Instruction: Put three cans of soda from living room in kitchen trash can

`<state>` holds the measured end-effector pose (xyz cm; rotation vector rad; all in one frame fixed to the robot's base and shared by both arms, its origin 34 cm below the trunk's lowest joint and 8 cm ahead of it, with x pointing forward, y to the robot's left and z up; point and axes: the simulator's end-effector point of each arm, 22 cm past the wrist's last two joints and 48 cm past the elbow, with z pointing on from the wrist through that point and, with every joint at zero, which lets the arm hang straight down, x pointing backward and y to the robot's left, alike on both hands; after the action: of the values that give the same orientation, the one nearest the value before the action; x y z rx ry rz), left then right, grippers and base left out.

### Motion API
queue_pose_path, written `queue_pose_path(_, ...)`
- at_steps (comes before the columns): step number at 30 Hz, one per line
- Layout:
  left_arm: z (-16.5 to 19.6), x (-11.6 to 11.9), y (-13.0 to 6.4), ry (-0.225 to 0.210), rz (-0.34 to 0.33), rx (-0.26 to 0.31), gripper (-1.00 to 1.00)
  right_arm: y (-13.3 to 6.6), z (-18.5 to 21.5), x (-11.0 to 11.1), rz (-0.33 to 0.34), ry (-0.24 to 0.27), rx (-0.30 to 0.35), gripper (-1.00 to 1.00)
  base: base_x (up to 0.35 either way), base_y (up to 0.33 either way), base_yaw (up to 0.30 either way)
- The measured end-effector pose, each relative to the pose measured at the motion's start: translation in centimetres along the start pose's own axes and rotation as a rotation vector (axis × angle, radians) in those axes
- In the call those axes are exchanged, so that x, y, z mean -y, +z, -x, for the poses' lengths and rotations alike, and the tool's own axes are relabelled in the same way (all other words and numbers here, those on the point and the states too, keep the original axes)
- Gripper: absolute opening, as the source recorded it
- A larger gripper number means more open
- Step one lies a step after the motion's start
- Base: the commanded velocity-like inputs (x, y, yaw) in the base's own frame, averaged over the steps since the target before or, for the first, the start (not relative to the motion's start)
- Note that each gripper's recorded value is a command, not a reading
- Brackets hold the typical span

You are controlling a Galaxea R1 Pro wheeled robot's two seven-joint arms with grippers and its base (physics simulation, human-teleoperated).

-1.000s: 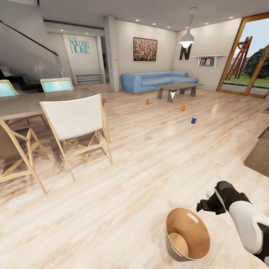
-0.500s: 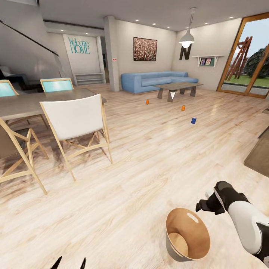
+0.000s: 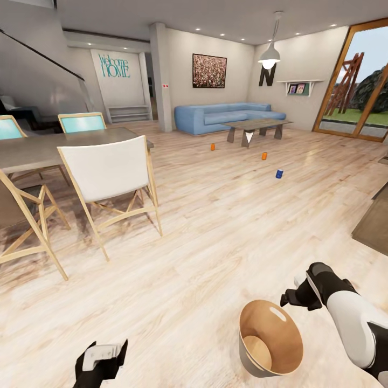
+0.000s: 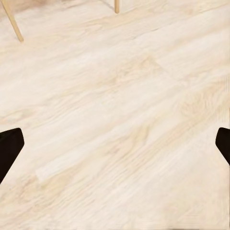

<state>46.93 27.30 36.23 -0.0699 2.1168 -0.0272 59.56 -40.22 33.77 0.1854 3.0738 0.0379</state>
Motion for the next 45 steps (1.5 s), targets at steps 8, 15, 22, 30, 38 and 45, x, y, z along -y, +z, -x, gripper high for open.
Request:
queue_pose_path(8, -0.8, 0.2, 0.2, -0.046, -0.006, -0.063, 1.00, 0.5, -0.6, -0.5, 0.005, -0.005, -0.011, 1.00, 0.000, 0.000, 0.000)
queue_pose_path(15, -3.1, 0.2, 0.0, -0.059, -0.008, -0.174, 1.00, 1.2, -0.7, -1.7, 0.016, -0.030, 0.003, 1.00, 0.000, 0.000, 0.000)
queue_pose_path(22, -4.5, 0.3, -0.1, -0.060, -0.010, -0.229, 1.00, 2.1, -0.8, -1.5, -0.023, -0.041, 0.000, 1.00, 0.000, 0.000, 0.000)
queue_pose_path(30, -6.2, 0.3, 0.0, -0.060, -0.008, -0.271, 1.00, 3.8, -1.6, -1.2, -0.041, -0.042, -0.031, 1.00, 0.000, 0.000, 0.000)
queue_pose_path(38, -7.7, 0.3, 0.0, -0.060, -0.006, -0.307, 1.00, 5.4, -2.3, -0.8, -0.048, -0.038, -0.061, 1.00, 0.000, 0.000, 0.000)
queue_pose_path(45, -9.1, 0.2, 0.0, -0.060, -0.003, -0.339, 1.00, 6.9, -3.0, -0.6, -0.052, -0.037, -0.090, 1.00, 0.000, 0.000, 0.000)
